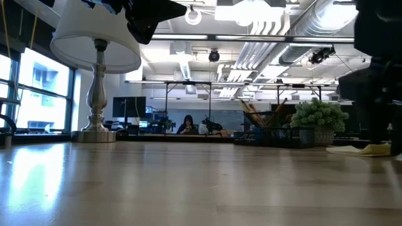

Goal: Pick and place office supplies into organizer
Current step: Put the yellow sticky note into the desk organizer

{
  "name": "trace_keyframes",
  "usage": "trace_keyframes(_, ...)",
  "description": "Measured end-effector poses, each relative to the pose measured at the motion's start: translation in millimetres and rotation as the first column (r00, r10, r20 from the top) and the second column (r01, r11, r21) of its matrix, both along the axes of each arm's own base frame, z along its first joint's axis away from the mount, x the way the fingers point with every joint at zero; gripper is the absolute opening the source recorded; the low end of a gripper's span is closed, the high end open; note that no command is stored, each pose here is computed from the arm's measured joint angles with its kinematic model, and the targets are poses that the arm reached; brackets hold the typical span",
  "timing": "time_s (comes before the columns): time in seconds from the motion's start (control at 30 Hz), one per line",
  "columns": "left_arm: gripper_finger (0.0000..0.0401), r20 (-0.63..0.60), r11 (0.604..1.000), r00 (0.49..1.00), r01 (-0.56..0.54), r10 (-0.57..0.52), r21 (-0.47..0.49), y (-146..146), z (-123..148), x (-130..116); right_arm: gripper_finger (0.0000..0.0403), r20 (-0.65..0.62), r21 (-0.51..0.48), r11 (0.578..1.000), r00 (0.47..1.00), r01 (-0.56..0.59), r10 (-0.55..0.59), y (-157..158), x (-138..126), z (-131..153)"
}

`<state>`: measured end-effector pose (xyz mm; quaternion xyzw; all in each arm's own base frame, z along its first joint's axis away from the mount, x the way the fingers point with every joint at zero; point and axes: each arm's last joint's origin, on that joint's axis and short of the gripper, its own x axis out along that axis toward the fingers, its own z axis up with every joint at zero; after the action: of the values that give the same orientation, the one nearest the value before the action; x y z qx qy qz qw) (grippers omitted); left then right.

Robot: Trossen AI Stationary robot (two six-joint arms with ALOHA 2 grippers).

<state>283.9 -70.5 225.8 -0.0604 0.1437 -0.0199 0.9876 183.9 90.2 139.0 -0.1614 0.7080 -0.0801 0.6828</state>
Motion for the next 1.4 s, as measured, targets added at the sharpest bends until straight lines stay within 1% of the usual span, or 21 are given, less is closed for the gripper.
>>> trace_keyframes(0.1,0.0179,0.000,1.000,1.000,0.000,0.000,0.000,0,0,0,0.0143,0.014,-0.044,0.999,1.000,-0.002,0.002,-1,-4,-5)
trace_keyframes(0.23,0.0179,0.000,1.000,1.000,-0.001,0.001,0.000,0,0,0,0.0120,0.028,-0.061,0.998,1.000,-0.003,0.005,-2,-4,-5)
trace_keyframes(0.33,0.0179,0.001,1.000,1.000,-0.008,0.008,0.002,0,0,0,0.0089,0.033,-0.057,0.998,0.999,-0.009,0.011,-2,-3,-5)
trace_keyframes(0.5,0.0179,0.001,1.000,1.000,-0.008,0.008,0.002,0,0,0,0.0017,0.042,-0.038,0.999,0.999,-0.014,0.016,-1,-2,-6)
trace_keyframes(0.53,0.0179,0.001,1.000,1.000,-0.008,0.008,0.002,0,0,0,0.0009,0.042,-0.030,0.999,0.999,-0.021,0.022,0,-2,-6)
trace_keyframes(0.6,0.0179,0.001,1.000,1.000,-0.008,0.008,0.002,0,0,0,0.0009,0.051,-0.022,0.999,0.998,-0.030,0.032,1,0,-6)
trace_keyframes(0.67,0.0179,0.001,1.000,1.000,-0.008,0.008,0.002,0,0,0,0.0014,0.066,-0.016,1.000,0.998,-0.017,0.018,1,1,-6)
trace_keyframes(0.77,0.0179,0.001,1.000,1.000,-0.008,0.008,0.002,0,0,0,0.0004,0.076,-0.011,1.000,0.997,0.004,-0.003,1,5,-1)
trace_keyframes(0.83,0.0179,0.002,1.000,1.000,-0.008,0.008,0.002,0,0,0,0.0003,0.091,-0.022,1.000,0.996,0.011,-0.009,2,10,6)
trace_keyframes(0.97,0.0179,0.002,1.000,1.000,-0.008,0.008,0.002,0,0,0,0.0002,0.139,-0.088,0.995,0.990,0.039,-0.027,1,25,32)
trace_keyframes(1.1,0.0179,0.003,1.000,1.000,-0.008,0.008,0.002,0,0,0,0.0001,0.186,-0.153,0.981,0.978,0.120,-0.091,-11,43,64)
trace_keyframes(1.27,0.0179,0.003,1.000,1.000,-0.008,0.008,0.002,0,0,0,0.0001,0.247,-0.187,0.950,0.948,0.251,-0.202,-45,65,96)
trace_keyframes(1.4,0.0179,0.002,1.000,1.000,-0.008,0.008,0.002,0,0,0,0.0001,0.281,-0.181,0.917,0.912,0.357,-0.300,-84,77,112)
